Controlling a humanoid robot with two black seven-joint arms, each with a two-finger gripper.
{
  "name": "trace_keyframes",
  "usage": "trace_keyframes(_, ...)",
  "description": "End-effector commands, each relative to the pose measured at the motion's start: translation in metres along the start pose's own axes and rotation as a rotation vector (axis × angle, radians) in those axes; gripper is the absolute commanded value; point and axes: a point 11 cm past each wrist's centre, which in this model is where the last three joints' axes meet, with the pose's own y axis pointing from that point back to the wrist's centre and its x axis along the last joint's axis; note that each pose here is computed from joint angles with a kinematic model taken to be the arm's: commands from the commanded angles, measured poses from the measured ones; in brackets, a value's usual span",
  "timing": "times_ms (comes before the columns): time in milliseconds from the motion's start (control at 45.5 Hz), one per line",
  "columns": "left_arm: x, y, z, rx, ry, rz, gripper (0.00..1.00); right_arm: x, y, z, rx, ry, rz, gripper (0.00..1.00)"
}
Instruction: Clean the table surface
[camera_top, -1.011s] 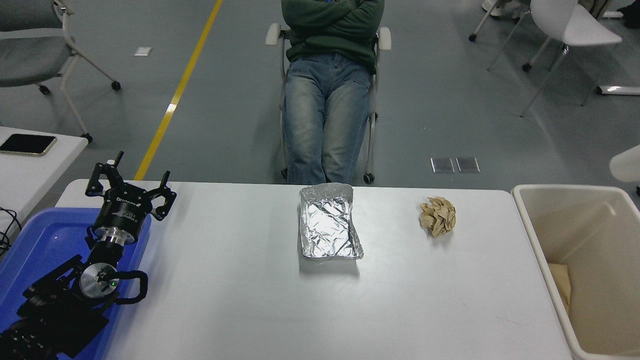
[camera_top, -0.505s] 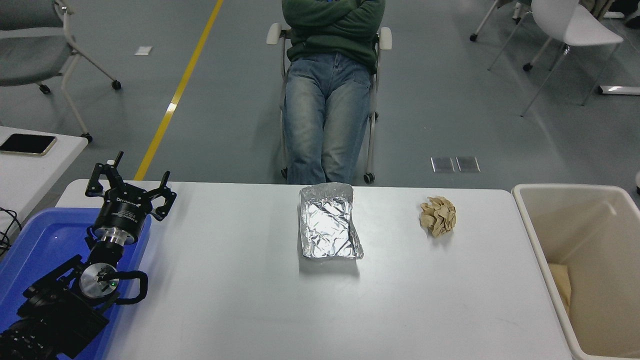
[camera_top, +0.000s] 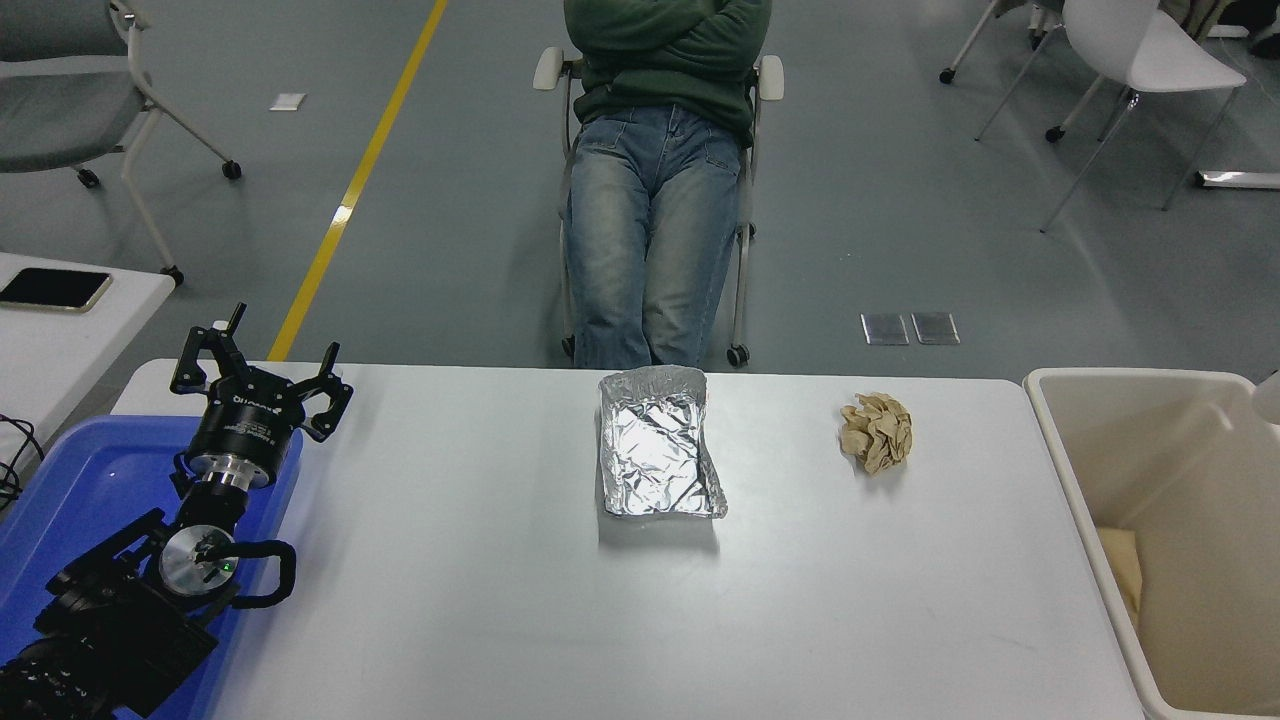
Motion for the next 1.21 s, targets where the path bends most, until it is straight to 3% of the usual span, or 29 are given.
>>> trace_keyframes(0, 0.000, 0.000, 0.000, 0.000, 0.000, 0.001, 1.00, -0.055, -0.008, 0.002, -0.016, 0.002, 0.011, 0.00)
trace_keyframes(462, 0.000, 0.000, 0.000, 0.000, 0.000, 0.001, 1.00, -0.097, -0.009, -0.004, -0.007, -0.056, 0.034, 0.00)
trace_keyframes(835, 0.000, 0.000, 0.000, 0.000, 0.000, 0.001, 1.00, -0.099, -0.009, -0.001, -0.018, -0.111, 0.044, 0.00)
trace_keyframes(857, 0.000, 0.000, 0.000, 0.000, 0.000, 0.001, 1.00, -0.098, -0.009, -0.001, -0.018, -0.115, 0.045, 0.17)
trace_keyframes(879, 0.000, 0.000, 0.000, 0.000, 0.000, 0.001, 1.00, -0.098, -0.009, -0.001, -0.017, -0.119, 0.048, 0.41)
trace_keyframes(923, 0.000, 0.000, 0.000, 0.000, 0.000, 0.001, 1.00, -0.095, -0.008, -0.002, -0.015, -0.125, 0.063, 1.00)
trace_keyframes(1187, 0.000, 0.000, 0.000, 0.000, 0.000, 0.001, 1.00, -0.091, -0.008, -0.001, -0.027, -0.277, 0.069, 1.00)
